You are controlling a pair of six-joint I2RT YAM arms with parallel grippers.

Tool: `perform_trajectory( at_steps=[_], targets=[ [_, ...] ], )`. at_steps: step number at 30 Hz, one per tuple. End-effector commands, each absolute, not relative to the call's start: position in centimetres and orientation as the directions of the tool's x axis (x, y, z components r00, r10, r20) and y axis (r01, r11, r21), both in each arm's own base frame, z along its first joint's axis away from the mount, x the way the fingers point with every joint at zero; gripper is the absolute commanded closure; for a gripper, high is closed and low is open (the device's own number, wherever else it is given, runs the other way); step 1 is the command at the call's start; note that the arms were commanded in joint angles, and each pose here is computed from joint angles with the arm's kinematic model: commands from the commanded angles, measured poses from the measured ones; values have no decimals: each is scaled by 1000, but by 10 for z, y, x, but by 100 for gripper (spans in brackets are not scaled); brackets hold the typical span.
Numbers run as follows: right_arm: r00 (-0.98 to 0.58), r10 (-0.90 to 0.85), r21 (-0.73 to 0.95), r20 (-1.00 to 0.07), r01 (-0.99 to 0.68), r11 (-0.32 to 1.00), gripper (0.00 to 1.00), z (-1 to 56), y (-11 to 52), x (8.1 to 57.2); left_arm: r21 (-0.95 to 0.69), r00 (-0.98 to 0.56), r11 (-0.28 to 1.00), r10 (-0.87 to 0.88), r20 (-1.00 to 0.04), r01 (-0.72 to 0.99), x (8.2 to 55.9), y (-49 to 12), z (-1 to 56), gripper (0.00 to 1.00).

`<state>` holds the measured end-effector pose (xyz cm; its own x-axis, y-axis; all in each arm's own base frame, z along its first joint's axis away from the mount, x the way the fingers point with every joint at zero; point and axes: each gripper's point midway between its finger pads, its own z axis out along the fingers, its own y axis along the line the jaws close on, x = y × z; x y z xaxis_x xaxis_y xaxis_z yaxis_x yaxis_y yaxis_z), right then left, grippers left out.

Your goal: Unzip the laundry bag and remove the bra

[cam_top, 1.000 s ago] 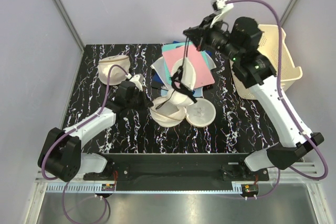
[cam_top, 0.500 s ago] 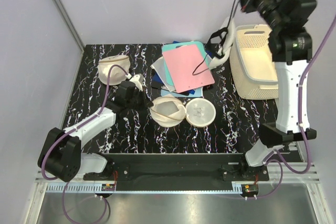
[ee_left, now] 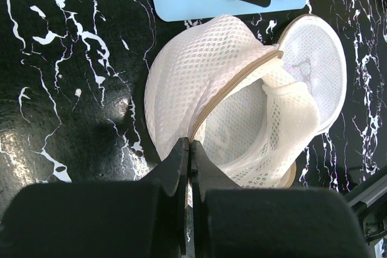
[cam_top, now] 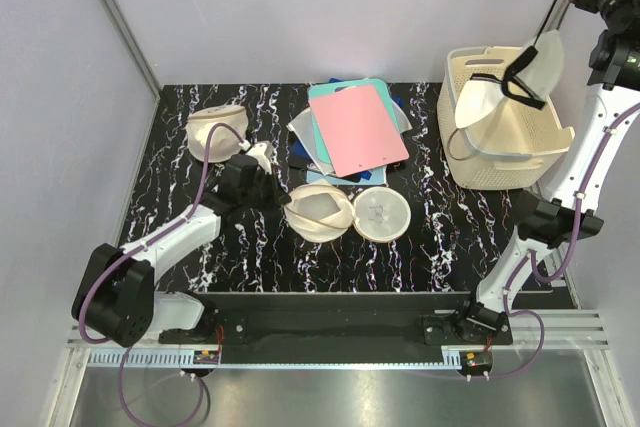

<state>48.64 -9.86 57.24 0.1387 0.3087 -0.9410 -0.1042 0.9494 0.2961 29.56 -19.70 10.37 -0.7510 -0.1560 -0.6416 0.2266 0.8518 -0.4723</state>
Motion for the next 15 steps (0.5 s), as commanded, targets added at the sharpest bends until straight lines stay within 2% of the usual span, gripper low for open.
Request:
perform_trajectory(
  at_steps=[1,6,15],
  targets=[
    [175,364,345,-915,-128,930,100,582,-119,484,-457,-681,846,-165,-713,273,311,-201,136,100],
    [156,379,369,-912,-89,925,100,562,-145,498,-454,-684,849,-162,-711,270,310,-200,135,100],
    [-11,446,445,-895,-82,892,100,490,-150,524,-459,-691,848,-165,-704,265,310,-201,133,100]
  ],
)
